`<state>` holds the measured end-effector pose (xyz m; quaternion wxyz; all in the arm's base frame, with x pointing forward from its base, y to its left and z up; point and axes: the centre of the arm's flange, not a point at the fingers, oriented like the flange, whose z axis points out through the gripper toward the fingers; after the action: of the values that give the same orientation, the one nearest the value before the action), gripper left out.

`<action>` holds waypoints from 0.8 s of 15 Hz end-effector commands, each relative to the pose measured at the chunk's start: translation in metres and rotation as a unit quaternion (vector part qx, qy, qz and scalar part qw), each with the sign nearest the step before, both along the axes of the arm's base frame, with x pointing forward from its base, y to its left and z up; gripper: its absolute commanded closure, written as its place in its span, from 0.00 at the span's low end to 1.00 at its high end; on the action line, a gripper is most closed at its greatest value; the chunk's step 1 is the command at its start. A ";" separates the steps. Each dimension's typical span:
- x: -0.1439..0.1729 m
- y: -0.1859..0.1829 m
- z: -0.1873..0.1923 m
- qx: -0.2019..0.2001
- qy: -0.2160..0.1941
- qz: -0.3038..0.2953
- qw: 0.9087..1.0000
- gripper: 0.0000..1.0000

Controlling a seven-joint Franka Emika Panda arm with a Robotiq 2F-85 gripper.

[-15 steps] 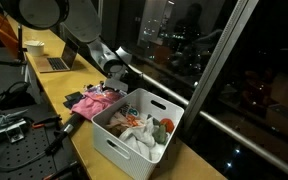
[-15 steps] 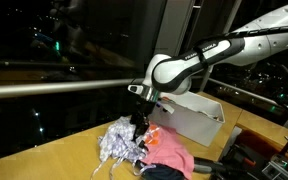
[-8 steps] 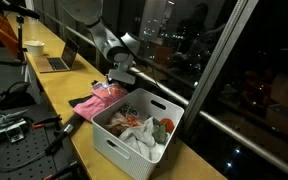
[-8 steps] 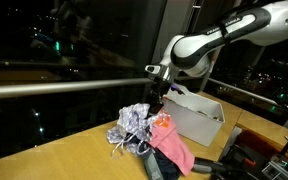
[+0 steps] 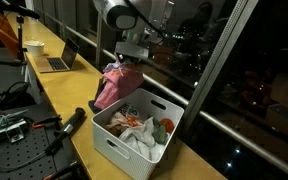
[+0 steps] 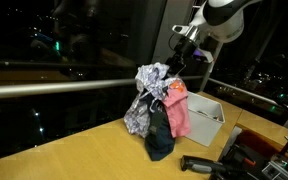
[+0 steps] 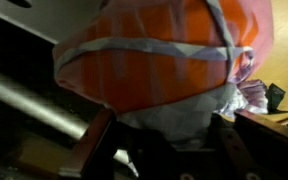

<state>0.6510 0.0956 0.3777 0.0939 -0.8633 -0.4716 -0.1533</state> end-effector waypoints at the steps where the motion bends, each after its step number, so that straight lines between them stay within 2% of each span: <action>1: -0.010 -0.042 0.089 0.000 -0.059 -0.027 0.998 0.94; 4: -0.012 -0.078 0.160 -0.009 -0.116 -0.061 0.991 0.94; 8: -0.023 -0.133 0.255 -0.023 -0.185 -0.104 0.977 0.94; 10: -0.032 -0.169 0.298 -0.026 -0.203 -0.127 0.971 0.94; 12: -0.043 -0.212 0.331 -0.029 -0.204 -0.146 0.968 0.94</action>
<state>0.6134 -0.0660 0.6554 -0.0487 -0.8722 -0.3702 -0.3160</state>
